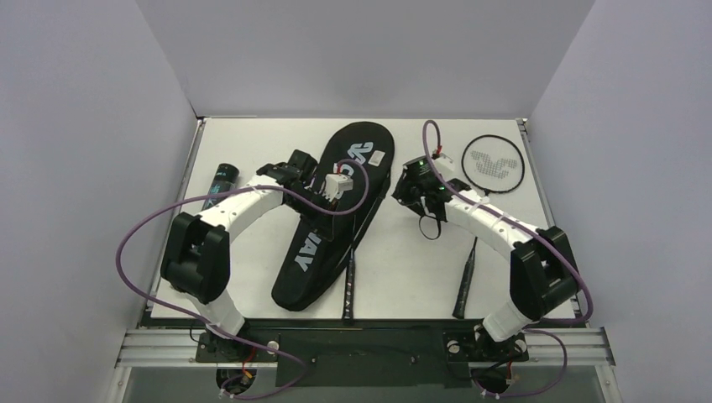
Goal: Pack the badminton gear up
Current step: Place the racket in the racket bag, then adjust the racket at the center of the board.
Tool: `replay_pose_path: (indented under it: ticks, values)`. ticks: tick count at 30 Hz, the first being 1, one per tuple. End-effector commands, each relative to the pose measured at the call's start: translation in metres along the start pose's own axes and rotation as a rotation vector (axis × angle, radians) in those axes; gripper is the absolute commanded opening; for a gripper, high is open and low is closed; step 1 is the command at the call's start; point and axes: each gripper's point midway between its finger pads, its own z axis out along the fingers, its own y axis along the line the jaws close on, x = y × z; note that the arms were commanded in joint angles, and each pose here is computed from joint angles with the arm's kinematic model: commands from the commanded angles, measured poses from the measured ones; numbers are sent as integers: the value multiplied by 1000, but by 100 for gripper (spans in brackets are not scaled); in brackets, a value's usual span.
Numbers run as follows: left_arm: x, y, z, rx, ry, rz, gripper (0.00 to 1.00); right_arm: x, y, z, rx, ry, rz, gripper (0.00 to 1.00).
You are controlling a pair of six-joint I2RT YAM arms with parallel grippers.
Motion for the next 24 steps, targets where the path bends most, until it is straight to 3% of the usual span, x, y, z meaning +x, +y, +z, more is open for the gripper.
replay_pose_path:
  ticks: [1, 3, 6, 8, 14, 20, 24]
  values:
    - [-8, 24, 3, -99, -22, 7, 31, -32, -78, -20, 266, -58, -129, 47]
    - [-10, 31, 4, -136, -22, 7, 49, -41, -110, -29, 363, -58, -126, 48]
    - [-24, 36, 4, -177, -49, 22, 54, -57, -139, -40, 442, -89, -95, 53]
    - [-38, 37, 6, -200, -66, 48, 73, -65, -157, -45, 484, -93, -77, 54]
    - [-70, 41, 38, -261, -42, 125, 77, -81, -197, -52, 591, -94, -17, 55]
    - [-82, 73, 75, -324, -5, 114, 77, -82, -220, -52, 654, -88, -1, 55]
    - [-85, 79, 86, -312, 4, 114, 72, -81, -228, -51, 675, -85, 0, 55]
